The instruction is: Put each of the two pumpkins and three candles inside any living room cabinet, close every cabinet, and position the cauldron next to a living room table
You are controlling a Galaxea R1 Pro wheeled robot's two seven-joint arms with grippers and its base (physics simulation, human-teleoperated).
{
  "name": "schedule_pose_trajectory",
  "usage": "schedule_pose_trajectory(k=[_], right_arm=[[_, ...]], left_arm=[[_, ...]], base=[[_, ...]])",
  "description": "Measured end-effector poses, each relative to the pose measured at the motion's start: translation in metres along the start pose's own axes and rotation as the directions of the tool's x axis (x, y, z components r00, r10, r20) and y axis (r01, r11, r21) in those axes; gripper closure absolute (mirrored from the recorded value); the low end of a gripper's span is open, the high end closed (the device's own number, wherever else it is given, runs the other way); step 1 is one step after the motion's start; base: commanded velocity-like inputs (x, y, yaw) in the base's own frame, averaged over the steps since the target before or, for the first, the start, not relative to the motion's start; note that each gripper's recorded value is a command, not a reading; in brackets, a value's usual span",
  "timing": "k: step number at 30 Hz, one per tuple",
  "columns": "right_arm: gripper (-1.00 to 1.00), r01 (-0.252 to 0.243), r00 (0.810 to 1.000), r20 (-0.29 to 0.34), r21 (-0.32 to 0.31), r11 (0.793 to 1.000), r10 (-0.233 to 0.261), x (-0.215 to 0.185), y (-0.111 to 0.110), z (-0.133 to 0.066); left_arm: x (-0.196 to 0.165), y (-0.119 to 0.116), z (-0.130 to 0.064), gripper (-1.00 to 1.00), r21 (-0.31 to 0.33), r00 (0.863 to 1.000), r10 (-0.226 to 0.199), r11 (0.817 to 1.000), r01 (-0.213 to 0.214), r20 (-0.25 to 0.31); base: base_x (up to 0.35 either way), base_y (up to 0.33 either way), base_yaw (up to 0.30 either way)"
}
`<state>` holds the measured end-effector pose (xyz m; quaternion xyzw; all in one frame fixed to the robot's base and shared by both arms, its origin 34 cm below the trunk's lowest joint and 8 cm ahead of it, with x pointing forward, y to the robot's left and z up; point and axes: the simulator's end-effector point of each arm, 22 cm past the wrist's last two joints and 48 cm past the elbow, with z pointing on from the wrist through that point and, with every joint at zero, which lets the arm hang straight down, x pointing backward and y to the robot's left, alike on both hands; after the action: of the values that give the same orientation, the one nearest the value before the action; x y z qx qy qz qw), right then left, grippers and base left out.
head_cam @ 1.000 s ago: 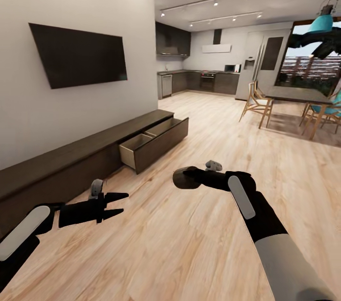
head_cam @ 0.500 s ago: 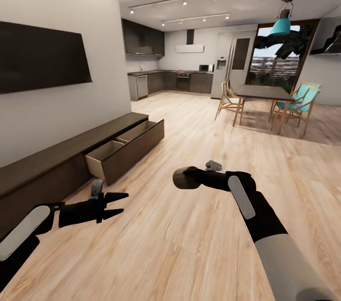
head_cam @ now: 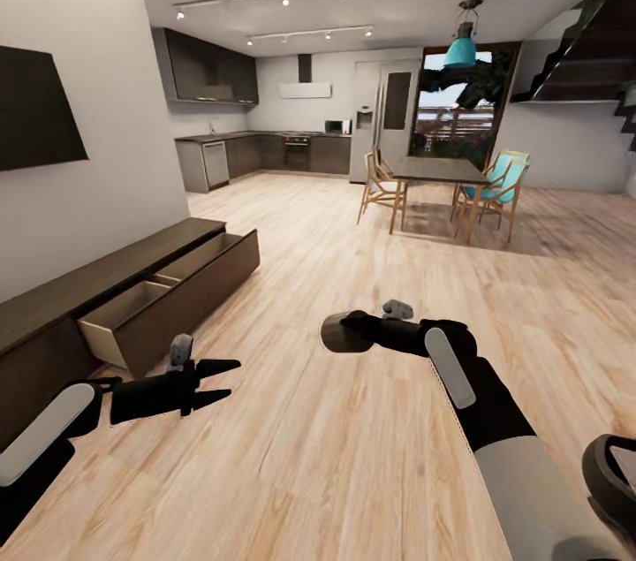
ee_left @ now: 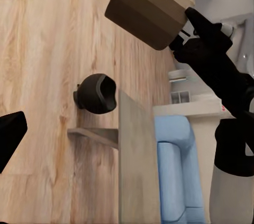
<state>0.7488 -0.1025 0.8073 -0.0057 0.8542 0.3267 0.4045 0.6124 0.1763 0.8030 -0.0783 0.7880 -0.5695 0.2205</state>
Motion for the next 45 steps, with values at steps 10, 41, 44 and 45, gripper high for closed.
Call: schedule_pose_trajectory(k=[10,41,44,45], right_arm=[[1.0,-0.008,1.0,-0.009,0.001,1.0,0.008,0.0046,-0.0011,0.0032],[1.0,-0.008,1.0,-0.013,0.005,1.0,0.008,0.0065,-0.0016,0.0046],[1.0,-0.009,1.0,-0.013,0.005,1.0,0.009,0.0061,-0.0017,0.0044],[1.0,-0.009,1.0,-0.013,0.005,1.0,0.009,0.0062,-0.0019,0.0044]], left_arm=[[0.0012,-0.0002,0.0019,-1.0,0.002,1.0,-0.002,1.0,0.002,-0.002],[0.0008,0.0007,0.0006,-1.0,-0.001,1.0,-0.001,1.0,0.001,-0.002],[0.001,0.0008,0.0006,-1.0,-0.002,1.0,-0.001,1.0,0.001,-0.002],[0.0011,0.0007,0.0008,-1.0,-0.001,1.0,-0.001,1.0,0.001,-0.003]], base=[[0.302,-0.157,-0.293],[0.325,-0.019,-0.086],[0.33,0.0,-0.018],[0.33,0.0,-0.005]])
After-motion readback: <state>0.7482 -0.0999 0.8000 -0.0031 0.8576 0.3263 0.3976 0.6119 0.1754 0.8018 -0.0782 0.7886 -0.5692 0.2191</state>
